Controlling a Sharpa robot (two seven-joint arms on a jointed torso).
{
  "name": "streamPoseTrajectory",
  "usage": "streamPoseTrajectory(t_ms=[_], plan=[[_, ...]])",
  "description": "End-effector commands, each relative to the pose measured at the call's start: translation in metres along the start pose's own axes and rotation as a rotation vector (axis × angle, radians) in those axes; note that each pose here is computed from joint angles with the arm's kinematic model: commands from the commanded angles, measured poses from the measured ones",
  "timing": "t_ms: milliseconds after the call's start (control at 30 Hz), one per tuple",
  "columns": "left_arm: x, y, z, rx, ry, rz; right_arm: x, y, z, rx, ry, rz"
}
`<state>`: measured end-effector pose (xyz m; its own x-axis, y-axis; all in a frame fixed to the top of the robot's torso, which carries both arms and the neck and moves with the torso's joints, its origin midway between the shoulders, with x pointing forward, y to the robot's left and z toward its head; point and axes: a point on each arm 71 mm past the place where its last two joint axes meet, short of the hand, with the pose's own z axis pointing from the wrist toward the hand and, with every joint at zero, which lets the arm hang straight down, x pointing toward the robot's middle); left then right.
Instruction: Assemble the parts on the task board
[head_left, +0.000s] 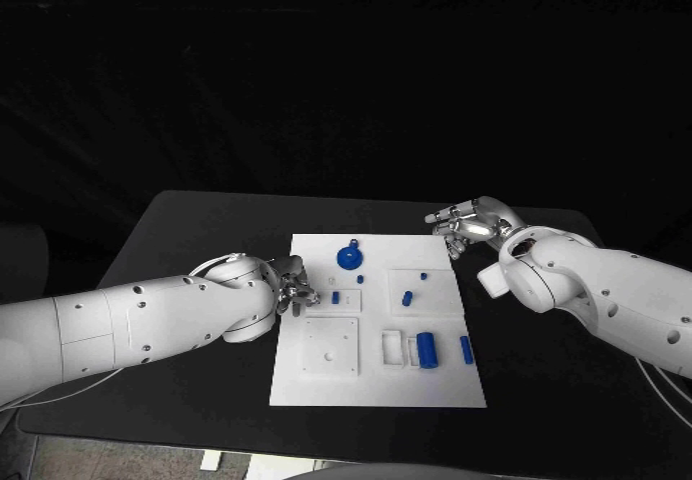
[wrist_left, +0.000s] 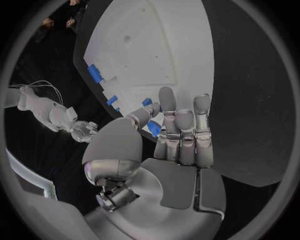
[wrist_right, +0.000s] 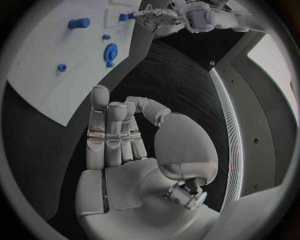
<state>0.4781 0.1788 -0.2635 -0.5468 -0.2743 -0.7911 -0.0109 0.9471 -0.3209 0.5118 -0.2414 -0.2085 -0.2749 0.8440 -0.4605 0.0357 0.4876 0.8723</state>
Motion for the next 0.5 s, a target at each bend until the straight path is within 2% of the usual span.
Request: streamPoseTrajectory(t_ms=[33, 500], plan=[[0.0021, -0.0006, 0.0001, 0.005, 0.020, 0.006, 0.0012, 0.0010, -0.0001, -0.010, 0.014, -0.006], [0.0002, -0.0023, 0.0018, 0.013, -0.004, 0.006, 0.0015, 0.0010, -0.0001, -0.009, 0.016, -0.005]])
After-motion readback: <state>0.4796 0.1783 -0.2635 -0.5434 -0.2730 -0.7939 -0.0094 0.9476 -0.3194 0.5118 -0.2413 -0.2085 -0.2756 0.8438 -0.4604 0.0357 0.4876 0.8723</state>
